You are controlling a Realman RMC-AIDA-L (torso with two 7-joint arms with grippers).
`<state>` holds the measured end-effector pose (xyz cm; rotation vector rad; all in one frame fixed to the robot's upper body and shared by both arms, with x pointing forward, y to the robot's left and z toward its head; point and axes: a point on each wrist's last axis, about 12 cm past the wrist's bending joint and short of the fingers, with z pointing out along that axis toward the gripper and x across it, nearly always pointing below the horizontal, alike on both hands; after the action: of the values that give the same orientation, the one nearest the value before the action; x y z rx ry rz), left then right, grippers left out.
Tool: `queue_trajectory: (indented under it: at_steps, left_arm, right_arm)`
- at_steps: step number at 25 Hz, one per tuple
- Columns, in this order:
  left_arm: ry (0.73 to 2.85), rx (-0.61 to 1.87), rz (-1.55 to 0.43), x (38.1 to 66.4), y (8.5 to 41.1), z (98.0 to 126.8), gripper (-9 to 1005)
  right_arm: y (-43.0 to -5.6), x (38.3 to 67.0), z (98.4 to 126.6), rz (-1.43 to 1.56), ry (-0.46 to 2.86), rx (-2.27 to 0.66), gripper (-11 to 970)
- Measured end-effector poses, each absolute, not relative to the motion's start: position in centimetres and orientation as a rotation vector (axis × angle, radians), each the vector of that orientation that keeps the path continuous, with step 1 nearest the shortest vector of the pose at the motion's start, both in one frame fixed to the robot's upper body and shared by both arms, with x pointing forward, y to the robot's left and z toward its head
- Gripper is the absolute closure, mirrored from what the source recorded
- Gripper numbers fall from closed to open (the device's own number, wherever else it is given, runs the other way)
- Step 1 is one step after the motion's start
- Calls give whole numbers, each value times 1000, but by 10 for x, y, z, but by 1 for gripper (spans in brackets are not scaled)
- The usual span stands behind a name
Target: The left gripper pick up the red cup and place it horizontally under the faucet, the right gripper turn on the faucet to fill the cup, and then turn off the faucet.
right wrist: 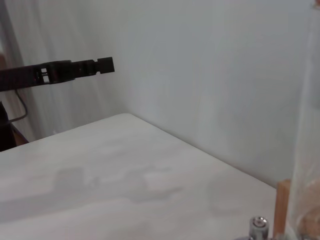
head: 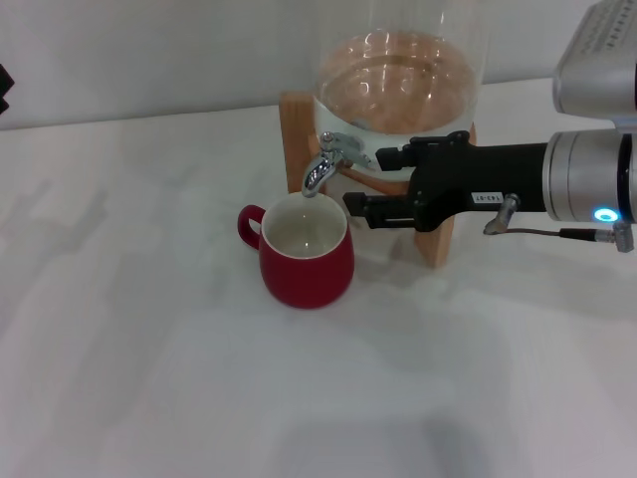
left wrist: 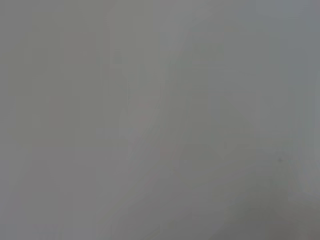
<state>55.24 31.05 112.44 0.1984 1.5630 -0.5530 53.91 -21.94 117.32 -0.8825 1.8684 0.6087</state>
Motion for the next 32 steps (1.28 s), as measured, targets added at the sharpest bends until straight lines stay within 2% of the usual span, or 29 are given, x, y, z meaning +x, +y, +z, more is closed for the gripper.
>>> queue_trajectory:
  at_steps: [20, 32]
  left_arm:
    - [1572, 185, -543, 553, 313, 1123, 115]
    - [1570, 184, -554, 552, 312, 1123, 116]
  right_arm:
    - [-211, 530, 1178, 678, 1805, -995, 236]
    - [-220, 530, 1179, 679, 1812, -967, 237]
